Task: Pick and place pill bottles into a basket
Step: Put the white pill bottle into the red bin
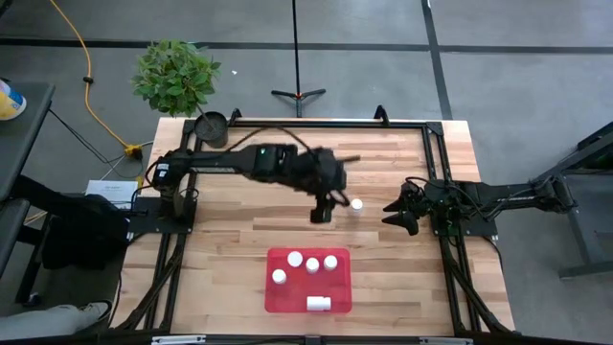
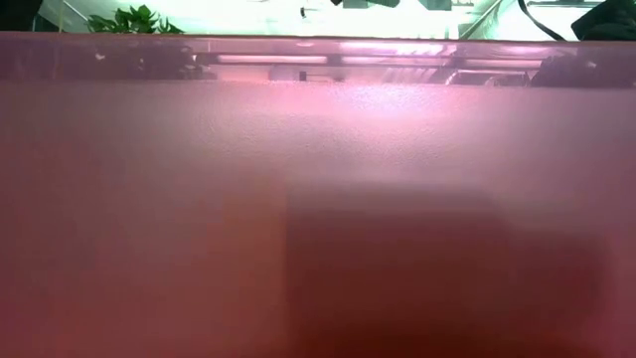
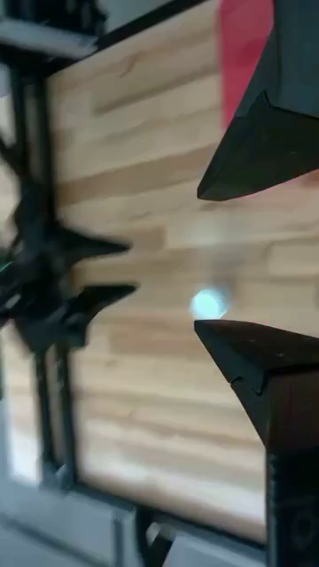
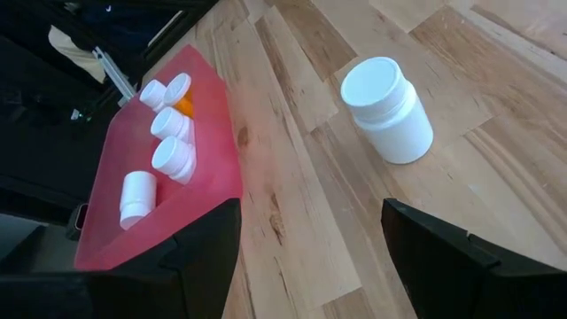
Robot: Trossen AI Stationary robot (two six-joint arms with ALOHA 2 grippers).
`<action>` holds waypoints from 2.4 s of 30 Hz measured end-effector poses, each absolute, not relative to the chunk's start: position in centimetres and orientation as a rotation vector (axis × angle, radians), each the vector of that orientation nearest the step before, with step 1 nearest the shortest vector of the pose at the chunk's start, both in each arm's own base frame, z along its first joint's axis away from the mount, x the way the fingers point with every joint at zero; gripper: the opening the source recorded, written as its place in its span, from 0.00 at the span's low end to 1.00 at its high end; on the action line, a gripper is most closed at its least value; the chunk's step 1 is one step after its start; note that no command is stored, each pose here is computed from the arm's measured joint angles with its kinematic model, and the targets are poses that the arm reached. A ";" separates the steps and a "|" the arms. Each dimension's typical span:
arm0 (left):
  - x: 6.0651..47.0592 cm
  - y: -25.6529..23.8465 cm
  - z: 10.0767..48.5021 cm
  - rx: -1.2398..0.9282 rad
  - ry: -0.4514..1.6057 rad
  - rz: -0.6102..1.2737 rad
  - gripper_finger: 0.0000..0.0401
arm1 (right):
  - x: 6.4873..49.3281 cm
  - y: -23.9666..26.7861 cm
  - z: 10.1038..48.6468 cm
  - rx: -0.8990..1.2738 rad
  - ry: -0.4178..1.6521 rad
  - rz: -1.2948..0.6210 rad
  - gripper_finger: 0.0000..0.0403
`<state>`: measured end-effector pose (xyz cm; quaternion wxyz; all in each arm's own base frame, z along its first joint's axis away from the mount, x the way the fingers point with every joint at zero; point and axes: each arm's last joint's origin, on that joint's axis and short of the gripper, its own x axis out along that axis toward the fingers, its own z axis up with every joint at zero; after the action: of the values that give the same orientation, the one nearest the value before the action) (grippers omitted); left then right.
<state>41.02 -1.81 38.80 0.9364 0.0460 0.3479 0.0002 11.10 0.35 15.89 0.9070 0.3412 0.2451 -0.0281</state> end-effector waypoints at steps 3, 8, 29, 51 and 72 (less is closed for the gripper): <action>41.5 -0.1 39.1 0.104 0.656 0.025 0.66 | 11.1 0.3 15.9 0.697 0.506 -0.056 0.65; 42.0 2.3 38.9 0.092 0.624 0.052 0.66 | 11.1 0.3 15.9 0.685 0.509 -0.054 0.65; 47.6 4.9 30.8 -0.026 0.706 -0.062 0.28 | 10.9 0.3 15.5 0.662 0.543 -0.064 0.65; 48.6 3.9 26.8 0.111 0.864 -0.053 0.64 | 10.9 0.4 15.4 0.662 0.555 -0.060 0.65; 50.5 3.3 22.2 0.039 0.907 -0.088 0.86 | 10.7 0.4 15.2 0.662 0.590 -0.071 0.65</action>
<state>50.55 3.27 22.24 0.8978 0.0188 0.4381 -0.0424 10.68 0.35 15.18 0.9027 0.3200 0.2855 -0.0344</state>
